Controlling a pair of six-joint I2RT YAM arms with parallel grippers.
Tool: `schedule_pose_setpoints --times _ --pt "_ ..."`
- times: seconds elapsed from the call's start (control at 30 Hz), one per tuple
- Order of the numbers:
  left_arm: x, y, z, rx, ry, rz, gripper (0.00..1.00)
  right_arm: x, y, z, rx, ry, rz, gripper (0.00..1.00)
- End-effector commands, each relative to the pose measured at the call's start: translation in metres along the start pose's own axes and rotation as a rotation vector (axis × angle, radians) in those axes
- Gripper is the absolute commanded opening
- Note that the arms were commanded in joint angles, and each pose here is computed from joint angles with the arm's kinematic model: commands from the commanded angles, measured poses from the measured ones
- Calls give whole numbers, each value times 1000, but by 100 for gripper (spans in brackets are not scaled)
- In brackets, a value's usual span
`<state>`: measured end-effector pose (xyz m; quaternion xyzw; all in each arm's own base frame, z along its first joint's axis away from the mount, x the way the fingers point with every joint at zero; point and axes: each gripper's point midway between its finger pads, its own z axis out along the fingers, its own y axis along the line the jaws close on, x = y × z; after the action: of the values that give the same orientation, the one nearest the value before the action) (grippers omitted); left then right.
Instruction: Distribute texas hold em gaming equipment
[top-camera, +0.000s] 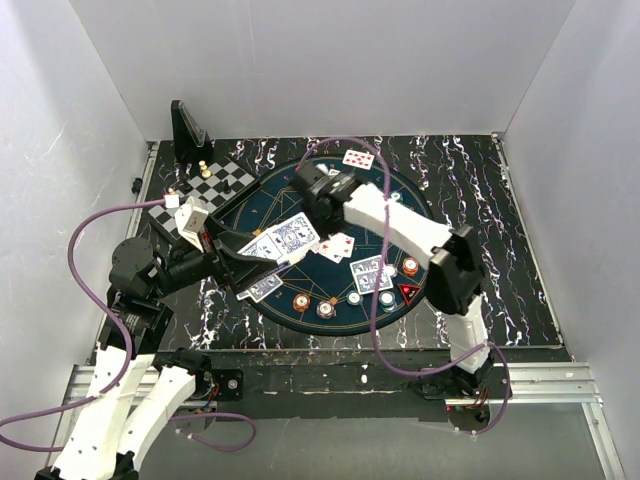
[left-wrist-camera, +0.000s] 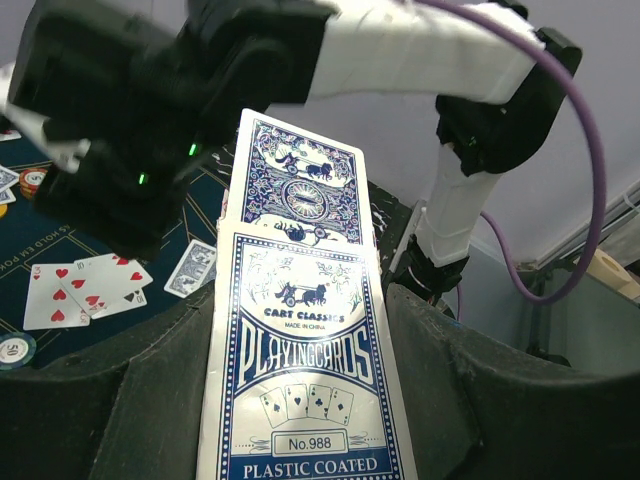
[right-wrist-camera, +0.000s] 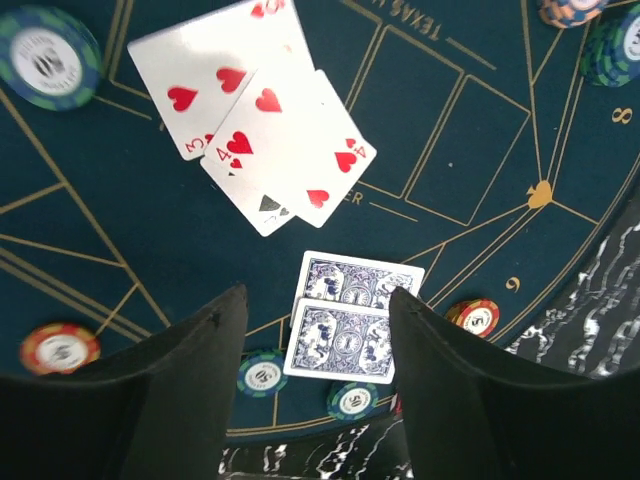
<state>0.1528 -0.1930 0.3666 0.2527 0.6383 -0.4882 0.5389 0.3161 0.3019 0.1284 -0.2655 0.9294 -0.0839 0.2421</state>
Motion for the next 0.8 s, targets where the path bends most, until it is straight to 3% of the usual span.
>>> schedule_pose_setpoints --times 0.0,0.2,0.47,0.57,0.77 --pt "-16 -7 -2 6 -31 45 0 -26 -30 -53 -198 -103 247 70" --pt "-9 -2 1 10 -20 40 0 -29 -60 -110 -401 -198 448 80" --pt "4 8 3 3 15 51 0 -22 -53 -192 -828 -337 610 87" --pt "11 12 5 8 33 56 0 -25 -46 -232 -1001 -415 616 88" --pt "20 17 9 25 58 58 0 -30 -22 -266 -1223 -426 593 89"
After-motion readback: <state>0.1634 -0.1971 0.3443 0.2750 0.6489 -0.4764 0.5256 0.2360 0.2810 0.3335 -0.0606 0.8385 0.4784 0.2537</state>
